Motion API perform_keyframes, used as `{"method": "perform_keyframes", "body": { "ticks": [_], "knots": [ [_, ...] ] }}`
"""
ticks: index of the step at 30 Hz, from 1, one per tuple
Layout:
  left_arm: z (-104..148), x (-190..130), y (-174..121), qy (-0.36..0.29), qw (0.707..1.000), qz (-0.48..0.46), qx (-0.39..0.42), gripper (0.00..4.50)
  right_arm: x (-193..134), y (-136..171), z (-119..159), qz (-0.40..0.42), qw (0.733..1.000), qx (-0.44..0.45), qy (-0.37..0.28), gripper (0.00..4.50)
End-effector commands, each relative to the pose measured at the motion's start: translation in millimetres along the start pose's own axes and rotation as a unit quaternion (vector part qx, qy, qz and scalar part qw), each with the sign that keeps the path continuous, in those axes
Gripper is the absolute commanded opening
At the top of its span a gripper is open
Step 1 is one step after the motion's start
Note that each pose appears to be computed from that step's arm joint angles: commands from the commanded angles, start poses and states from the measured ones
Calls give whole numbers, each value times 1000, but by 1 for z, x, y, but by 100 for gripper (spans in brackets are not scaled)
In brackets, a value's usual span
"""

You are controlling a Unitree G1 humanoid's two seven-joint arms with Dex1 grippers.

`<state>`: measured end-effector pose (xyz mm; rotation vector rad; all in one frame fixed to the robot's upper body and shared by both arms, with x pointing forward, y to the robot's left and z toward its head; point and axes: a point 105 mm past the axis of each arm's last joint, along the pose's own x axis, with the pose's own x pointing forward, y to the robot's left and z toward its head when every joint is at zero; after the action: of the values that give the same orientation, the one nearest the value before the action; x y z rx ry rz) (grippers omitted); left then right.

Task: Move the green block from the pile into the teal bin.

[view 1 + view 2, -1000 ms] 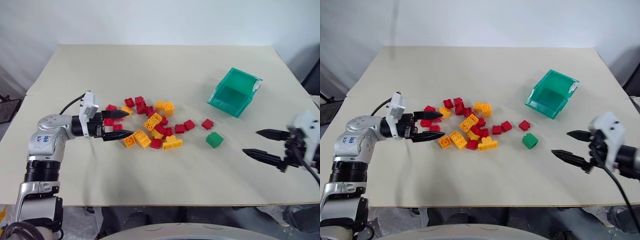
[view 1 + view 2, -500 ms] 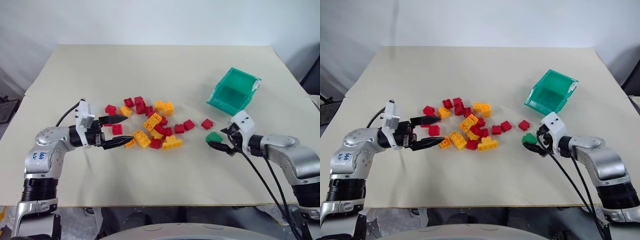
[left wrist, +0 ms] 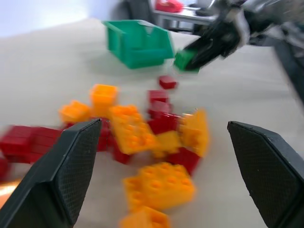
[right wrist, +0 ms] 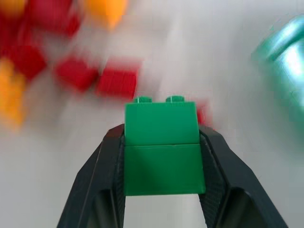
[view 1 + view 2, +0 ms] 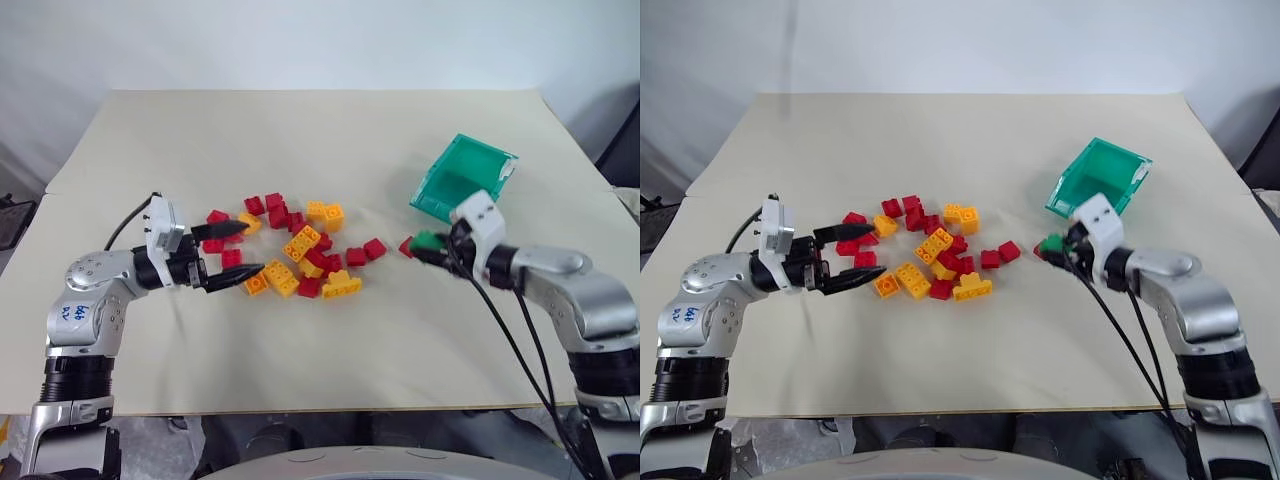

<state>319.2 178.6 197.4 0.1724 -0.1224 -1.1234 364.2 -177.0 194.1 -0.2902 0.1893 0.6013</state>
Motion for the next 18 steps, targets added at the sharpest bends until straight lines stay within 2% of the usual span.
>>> {"method": "perform_keyframes", "body": {
  "ticks": [1, 5, 9, 10, 16, 18],
  "knots": [
    [11, 4, 13, -15, 999, 33, 36, 450, -3, -52, 29, -123, 991, -39, -22, 151],
    [12, 13, 17, -21, 998, 35, 37, 450, 5, -93, 41, -207, 977, -55, -16, 151],
    [11, 20, 17, -23, 999, 27, 35, 450, 24, -102, 42, -208, 976, -62, -12, 151],
    [10, 22, 18, -22, 999, 28, 34, 450, 27, -103, 42, -207, 976, -62, -12, 222],
    [12, 16, 28, -13, 998, 46, 37, 450, 25, -100, 51, -171, 982, -59, -48, 407],
    [12, 11, 29, -15, 998, 53, 31, 450, 20, -98, 52, -156, 985, -53, -54, 441]
  ]
}}
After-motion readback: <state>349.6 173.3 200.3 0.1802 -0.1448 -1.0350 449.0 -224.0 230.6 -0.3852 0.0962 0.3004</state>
